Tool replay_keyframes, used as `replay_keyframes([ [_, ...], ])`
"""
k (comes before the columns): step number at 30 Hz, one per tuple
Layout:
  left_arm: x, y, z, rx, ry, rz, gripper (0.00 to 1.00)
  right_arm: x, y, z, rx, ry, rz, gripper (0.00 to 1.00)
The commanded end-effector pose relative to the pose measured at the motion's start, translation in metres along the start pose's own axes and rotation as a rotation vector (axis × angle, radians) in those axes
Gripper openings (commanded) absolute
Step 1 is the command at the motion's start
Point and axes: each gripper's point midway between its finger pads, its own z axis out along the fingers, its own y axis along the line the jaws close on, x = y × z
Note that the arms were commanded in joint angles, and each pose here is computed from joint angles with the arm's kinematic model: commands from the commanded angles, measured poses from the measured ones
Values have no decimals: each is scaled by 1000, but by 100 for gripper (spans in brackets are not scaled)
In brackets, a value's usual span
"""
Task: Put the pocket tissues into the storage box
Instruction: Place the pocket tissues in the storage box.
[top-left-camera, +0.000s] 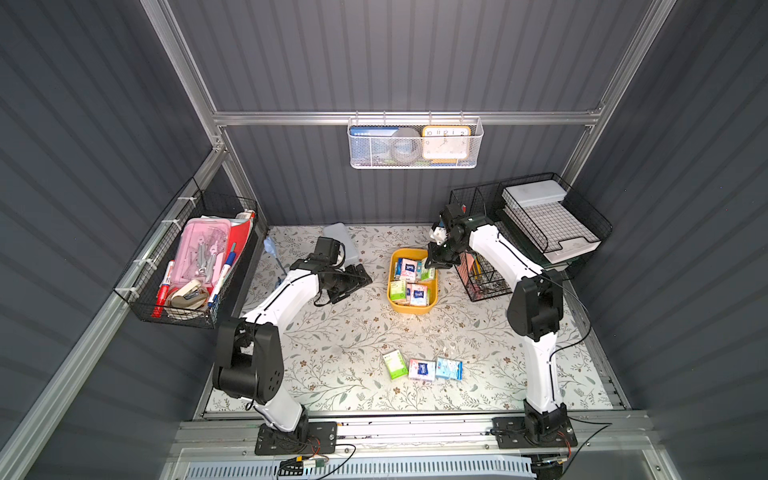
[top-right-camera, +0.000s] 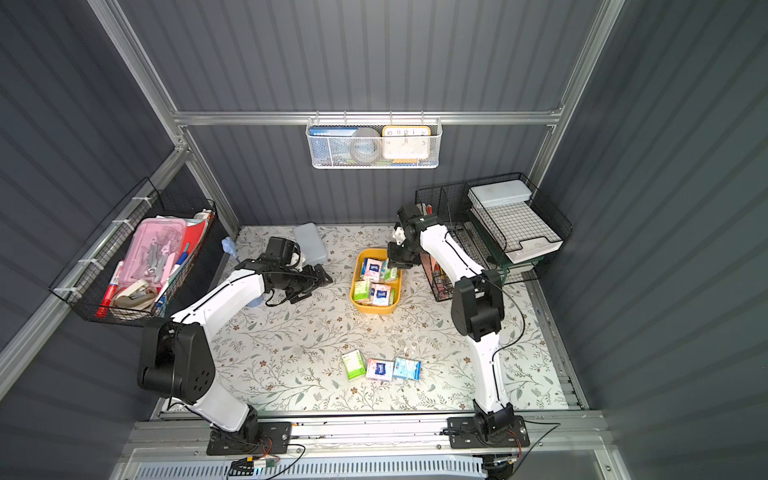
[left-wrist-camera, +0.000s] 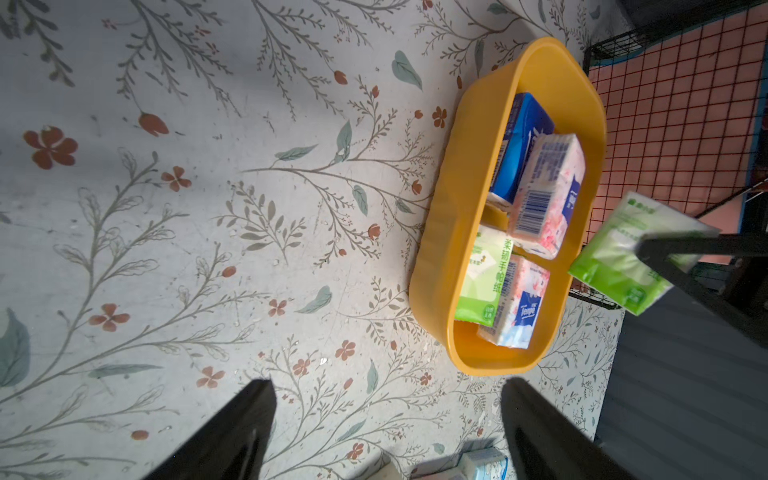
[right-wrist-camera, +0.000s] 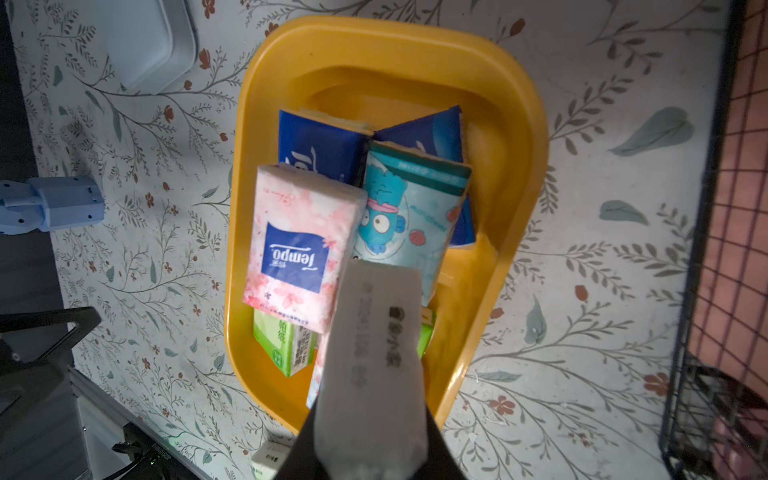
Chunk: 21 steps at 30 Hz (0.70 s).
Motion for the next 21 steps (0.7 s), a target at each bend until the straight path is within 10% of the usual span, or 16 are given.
replay_keyframes([
  [1,3,-4,-7,12,-10,-4,90,0,-1,1,12,14,-17,18],
  [21,7,1,-13,-13,-13,2,90,-20,6,34,-63,-10,13,22],
])
